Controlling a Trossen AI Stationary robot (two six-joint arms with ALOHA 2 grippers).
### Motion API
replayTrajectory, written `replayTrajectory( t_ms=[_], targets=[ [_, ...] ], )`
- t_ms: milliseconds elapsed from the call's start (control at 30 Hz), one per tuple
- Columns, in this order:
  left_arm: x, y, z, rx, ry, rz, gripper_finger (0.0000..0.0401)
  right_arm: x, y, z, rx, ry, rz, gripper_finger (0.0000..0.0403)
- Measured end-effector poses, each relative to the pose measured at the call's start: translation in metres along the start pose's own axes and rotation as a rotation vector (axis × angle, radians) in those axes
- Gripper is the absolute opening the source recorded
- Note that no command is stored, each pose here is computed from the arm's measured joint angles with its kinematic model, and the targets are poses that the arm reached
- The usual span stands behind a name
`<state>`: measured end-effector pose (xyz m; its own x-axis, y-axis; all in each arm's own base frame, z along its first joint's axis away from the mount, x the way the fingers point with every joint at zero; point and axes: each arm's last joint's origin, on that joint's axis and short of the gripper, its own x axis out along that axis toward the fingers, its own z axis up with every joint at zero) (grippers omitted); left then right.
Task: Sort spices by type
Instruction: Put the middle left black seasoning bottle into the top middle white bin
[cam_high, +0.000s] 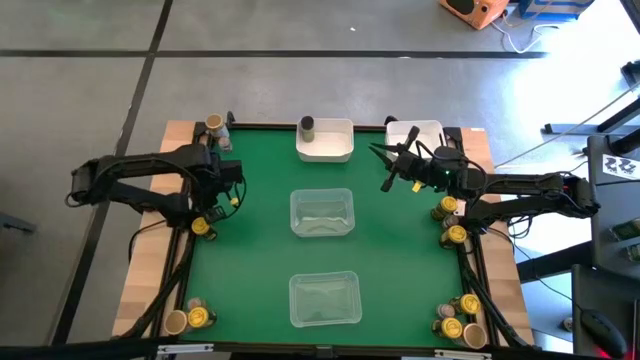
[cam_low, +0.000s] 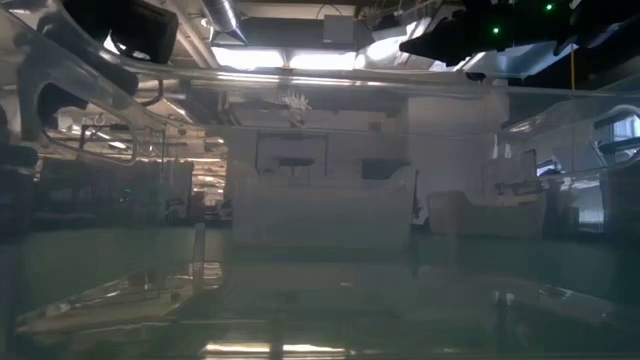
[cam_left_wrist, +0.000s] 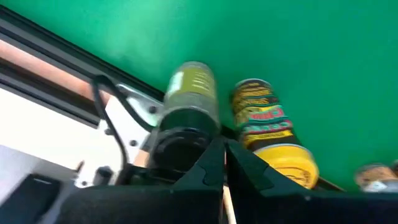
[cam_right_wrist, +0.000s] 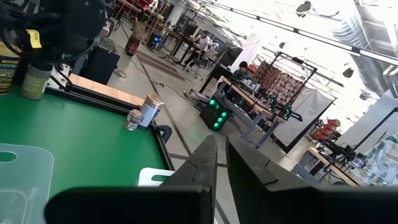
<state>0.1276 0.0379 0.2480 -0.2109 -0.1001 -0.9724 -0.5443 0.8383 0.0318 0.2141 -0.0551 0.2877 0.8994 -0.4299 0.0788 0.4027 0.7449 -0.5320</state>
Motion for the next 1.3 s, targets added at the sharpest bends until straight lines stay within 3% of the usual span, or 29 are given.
replayTrajectory(
  t_ms=[667,867,1300],
  targets=[
    [-0.004,0.019,-0.011,0.020,-0.092,0.024,0.0001,0.000,0.000,-0.001,-0.002,0.005,0.004,0.0037],
    [0.013,0.019,-0.020,0.022,-0.039,0.001,0.0001,0.000,0.000,-0.001,-0.002,0.007,0.002,0.0037],
    [0.011,0.019,-0.019,0.019,-0.056,0.000,0.0001,0.000,0.000,0.000,0.000,0.000,-0.002,0.0037]
  ],
)
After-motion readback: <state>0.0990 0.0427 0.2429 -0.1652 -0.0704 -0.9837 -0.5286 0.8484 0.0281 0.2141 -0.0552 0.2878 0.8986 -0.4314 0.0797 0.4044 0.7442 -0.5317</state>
